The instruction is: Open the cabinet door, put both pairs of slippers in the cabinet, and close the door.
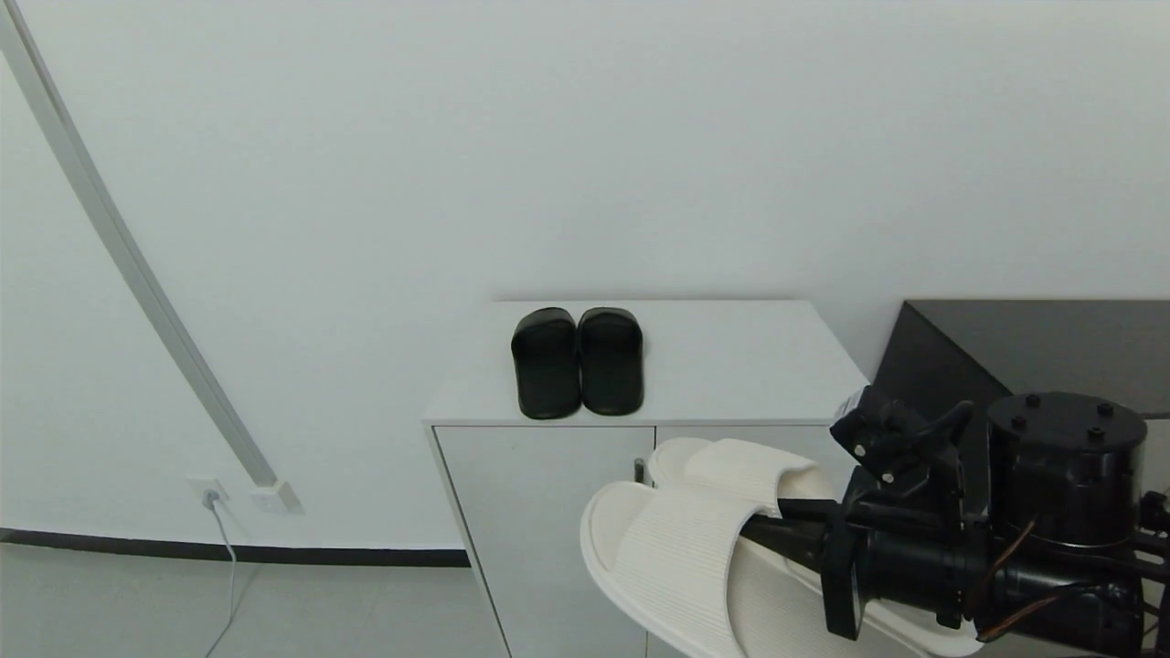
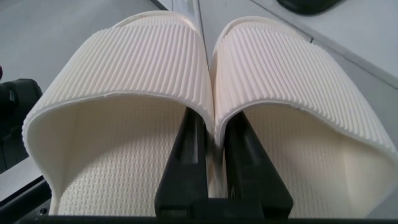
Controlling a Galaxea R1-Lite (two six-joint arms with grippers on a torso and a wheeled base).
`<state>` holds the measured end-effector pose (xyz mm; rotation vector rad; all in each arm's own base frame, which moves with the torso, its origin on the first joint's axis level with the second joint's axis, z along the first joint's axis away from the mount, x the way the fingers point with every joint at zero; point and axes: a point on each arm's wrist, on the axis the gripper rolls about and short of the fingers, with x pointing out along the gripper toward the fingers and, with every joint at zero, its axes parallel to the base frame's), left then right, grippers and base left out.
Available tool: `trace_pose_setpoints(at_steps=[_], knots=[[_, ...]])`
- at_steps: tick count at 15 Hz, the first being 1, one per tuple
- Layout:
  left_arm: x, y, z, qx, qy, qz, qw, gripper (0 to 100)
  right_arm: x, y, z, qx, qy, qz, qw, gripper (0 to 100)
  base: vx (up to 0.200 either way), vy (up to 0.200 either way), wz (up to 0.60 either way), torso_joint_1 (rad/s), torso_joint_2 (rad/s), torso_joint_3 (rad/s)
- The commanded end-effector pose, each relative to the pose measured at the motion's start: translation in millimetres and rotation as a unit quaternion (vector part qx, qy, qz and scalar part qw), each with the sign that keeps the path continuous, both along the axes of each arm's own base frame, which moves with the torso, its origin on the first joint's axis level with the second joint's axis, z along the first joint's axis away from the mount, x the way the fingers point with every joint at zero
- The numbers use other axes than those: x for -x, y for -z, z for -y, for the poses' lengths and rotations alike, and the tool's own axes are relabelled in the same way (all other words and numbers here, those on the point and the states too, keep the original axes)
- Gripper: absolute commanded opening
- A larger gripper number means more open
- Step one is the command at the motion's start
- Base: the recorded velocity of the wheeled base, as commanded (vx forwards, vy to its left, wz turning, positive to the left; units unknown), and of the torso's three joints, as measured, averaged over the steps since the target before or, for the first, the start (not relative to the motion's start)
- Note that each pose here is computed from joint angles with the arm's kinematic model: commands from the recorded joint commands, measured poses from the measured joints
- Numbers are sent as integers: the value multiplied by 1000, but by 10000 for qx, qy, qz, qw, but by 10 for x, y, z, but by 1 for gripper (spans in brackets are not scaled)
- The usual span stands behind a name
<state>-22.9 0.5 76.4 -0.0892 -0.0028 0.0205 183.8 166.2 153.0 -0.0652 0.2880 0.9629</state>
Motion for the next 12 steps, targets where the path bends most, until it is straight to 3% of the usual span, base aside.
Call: trace_pose_setpoints(at_steps=[1, 12], knots=[[0, -1, 0, -1, -4, 6, 10000, 100, 32, -6, 18, -24, -27, 56, 10000, 0, 0, 0, 0, -168, 378, 203], [0, -1, 0, -16, -4, 5, 10000, 100, 108, 89, 31, 45, -114, -13, 9999, 0, 0, 0, 0, -209, 506, 287]])
